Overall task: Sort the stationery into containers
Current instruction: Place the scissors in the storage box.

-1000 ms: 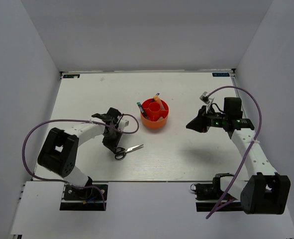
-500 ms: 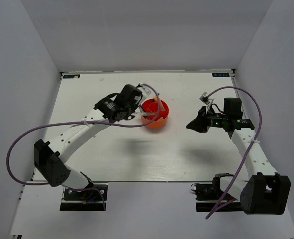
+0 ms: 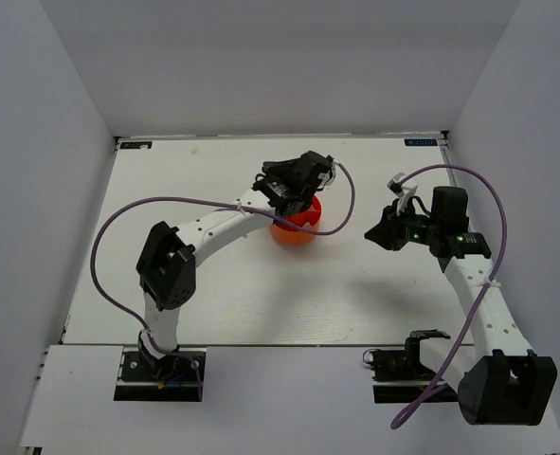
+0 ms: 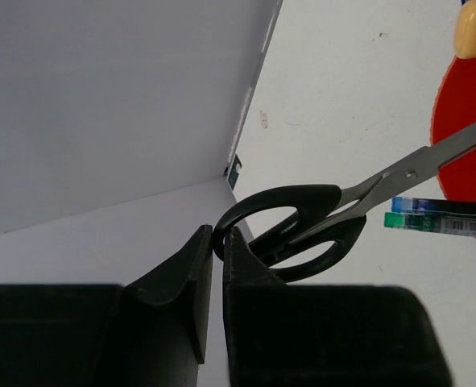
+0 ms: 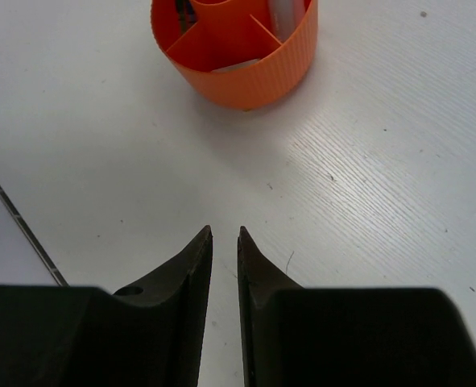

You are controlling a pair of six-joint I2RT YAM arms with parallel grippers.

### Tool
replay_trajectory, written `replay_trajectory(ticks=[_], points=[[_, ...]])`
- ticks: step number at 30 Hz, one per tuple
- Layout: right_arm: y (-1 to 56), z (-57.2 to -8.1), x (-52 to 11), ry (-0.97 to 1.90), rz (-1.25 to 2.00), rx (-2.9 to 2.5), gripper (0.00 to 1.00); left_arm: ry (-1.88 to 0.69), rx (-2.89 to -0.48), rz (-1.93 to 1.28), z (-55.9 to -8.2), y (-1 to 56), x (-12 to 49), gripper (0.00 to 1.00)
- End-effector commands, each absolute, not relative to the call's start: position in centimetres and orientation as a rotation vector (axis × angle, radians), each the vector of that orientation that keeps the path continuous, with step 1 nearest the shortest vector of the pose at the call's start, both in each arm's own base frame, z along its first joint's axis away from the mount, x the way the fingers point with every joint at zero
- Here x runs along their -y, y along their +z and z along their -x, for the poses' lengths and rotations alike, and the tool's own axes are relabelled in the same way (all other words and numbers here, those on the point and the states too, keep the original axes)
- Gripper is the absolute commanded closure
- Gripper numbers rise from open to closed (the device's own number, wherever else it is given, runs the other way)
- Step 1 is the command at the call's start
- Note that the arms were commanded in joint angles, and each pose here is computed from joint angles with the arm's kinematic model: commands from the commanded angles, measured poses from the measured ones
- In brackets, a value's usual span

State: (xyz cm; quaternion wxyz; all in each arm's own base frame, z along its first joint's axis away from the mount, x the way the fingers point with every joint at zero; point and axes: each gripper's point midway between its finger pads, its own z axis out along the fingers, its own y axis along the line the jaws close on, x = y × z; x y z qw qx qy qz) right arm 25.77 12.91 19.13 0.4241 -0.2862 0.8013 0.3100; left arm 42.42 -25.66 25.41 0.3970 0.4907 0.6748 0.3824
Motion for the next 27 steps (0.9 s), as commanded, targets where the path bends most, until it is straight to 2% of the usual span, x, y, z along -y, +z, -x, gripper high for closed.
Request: replay_trajectory(ticks=[1, 19, 27], points=[[19.9, -26.9, -12.1, 0.694, 0.69, -1.985, 0.78, 1.058, -1.618, -1.159, -42.8, 30.1, 25.2, 1.0], [19.6, -26.9, -11.6, 0.675, 0.666, -1.999, 0.78, 1.126, -1.587, -1.239, -41.8, 28.0, 24.5, 1.0], [19.4, -26.9, -11.7, 0.691, 0.666, -2.003, 0.78, 1.105, -1.558, -1.158, -41.1, 31.0, 24.6, 1.0]])
